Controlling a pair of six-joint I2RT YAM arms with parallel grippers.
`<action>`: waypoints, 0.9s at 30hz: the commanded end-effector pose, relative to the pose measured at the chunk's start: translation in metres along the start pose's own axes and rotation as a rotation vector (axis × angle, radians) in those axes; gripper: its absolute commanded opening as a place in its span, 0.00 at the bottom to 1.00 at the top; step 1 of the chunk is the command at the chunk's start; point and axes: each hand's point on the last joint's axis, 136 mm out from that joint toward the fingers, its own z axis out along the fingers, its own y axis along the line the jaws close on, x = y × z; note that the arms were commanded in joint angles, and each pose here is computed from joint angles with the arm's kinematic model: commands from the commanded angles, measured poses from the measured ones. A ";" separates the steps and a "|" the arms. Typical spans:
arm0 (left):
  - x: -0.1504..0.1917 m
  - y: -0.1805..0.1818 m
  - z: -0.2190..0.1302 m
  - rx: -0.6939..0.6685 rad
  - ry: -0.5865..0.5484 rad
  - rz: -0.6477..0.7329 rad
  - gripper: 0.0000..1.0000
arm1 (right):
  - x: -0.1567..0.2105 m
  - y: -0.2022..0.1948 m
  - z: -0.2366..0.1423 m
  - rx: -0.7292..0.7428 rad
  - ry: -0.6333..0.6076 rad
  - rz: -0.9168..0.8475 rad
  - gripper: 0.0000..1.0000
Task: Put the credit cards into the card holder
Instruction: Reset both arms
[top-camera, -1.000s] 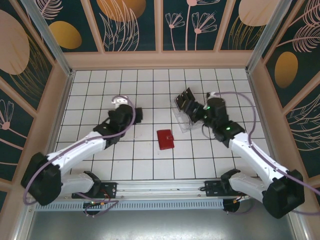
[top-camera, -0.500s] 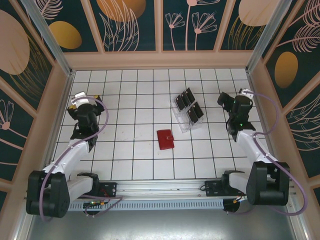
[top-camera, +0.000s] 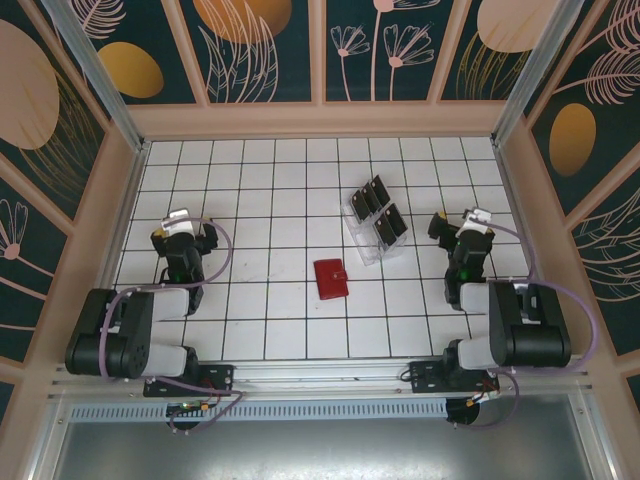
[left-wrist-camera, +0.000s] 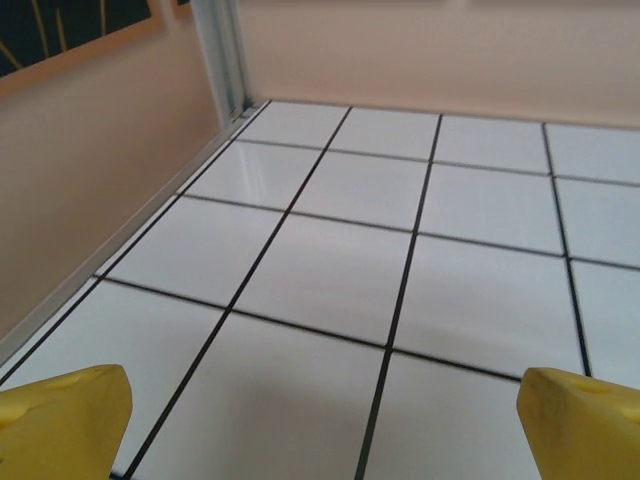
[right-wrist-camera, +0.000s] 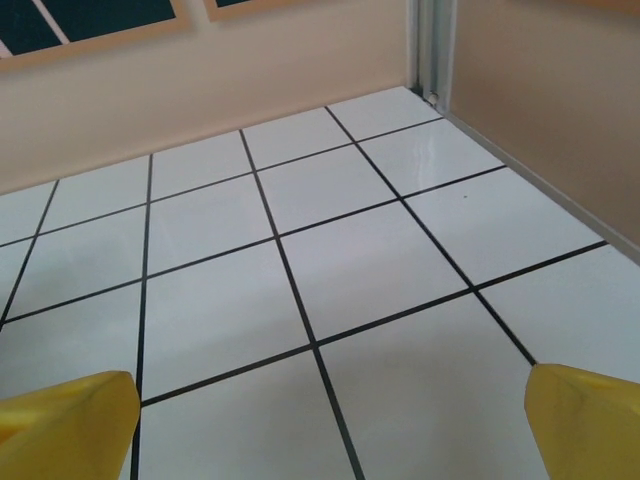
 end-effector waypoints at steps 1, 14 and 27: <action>-0.032 -0.013 -0.001 0.085 -0.154 -0.024 0.98 | -0.029 0.007 -0.010 -0.054 -0.183 0.007 0.99; -0.018 -0.017 0.006 0.170 -0.130 -0.043 0.99 | -0.014 0.017 0.002 -0.116 -0.128 -0.016 0.98; -0.019 -0.016 0.006 0.168 -0.134 -0.044 0.99 | -0.015 0.017 0.000 -0.079 -0.142 -0.035 0.99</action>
